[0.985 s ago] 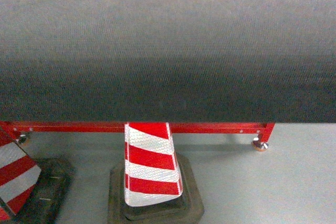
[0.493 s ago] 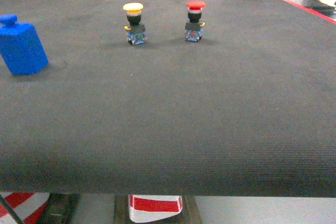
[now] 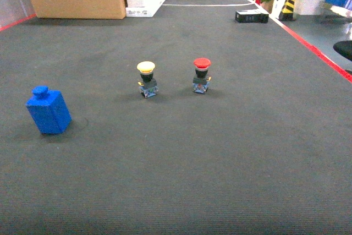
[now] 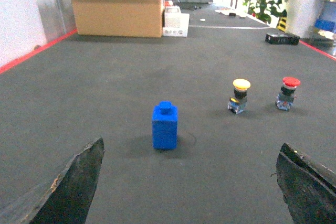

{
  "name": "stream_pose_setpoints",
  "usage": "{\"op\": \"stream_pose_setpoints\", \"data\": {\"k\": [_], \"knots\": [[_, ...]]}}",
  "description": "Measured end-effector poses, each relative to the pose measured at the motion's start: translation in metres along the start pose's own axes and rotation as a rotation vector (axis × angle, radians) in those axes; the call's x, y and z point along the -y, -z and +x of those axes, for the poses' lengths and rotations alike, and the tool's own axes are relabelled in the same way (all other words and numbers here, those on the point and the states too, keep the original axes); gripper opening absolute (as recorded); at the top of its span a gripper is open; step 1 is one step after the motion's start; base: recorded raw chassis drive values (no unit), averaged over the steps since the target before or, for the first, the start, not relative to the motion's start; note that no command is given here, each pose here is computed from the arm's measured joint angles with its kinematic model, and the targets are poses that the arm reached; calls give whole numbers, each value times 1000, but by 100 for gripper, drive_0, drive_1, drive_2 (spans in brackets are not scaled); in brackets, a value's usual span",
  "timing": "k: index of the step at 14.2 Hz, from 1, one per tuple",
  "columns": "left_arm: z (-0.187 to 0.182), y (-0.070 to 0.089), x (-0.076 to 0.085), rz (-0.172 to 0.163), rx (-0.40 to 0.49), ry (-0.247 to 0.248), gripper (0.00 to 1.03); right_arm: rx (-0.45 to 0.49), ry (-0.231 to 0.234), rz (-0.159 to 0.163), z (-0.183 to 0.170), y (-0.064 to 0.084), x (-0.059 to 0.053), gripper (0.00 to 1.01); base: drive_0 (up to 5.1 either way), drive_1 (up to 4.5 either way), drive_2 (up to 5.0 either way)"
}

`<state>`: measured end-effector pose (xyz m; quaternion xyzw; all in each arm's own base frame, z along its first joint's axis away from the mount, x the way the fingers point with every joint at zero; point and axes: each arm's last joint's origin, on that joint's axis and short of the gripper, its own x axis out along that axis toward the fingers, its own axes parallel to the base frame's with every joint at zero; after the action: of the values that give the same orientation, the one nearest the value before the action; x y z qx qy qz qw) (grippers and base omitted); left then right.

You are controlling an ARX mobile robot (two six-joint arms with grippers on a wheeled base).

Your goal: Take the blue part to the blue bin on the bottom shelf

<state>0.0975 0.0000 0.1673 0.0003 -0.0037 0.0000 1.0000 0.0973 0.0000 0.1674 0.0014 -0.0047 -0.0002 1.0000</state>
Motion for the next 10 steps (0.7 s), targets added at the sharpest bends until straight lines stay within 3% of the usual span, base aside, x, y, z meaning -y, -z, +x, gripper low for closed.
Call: {"op": "stream_pose_setpoints", "data": {"k": [9,10], "knots": [[0,2,0,-4,-23,-10,98,-8,0,0,0,1,0,98,0,0,0],[6,5,4,-47,-108,-105,98,-8,1,0,0,1,0,98,0,0,0]]}}
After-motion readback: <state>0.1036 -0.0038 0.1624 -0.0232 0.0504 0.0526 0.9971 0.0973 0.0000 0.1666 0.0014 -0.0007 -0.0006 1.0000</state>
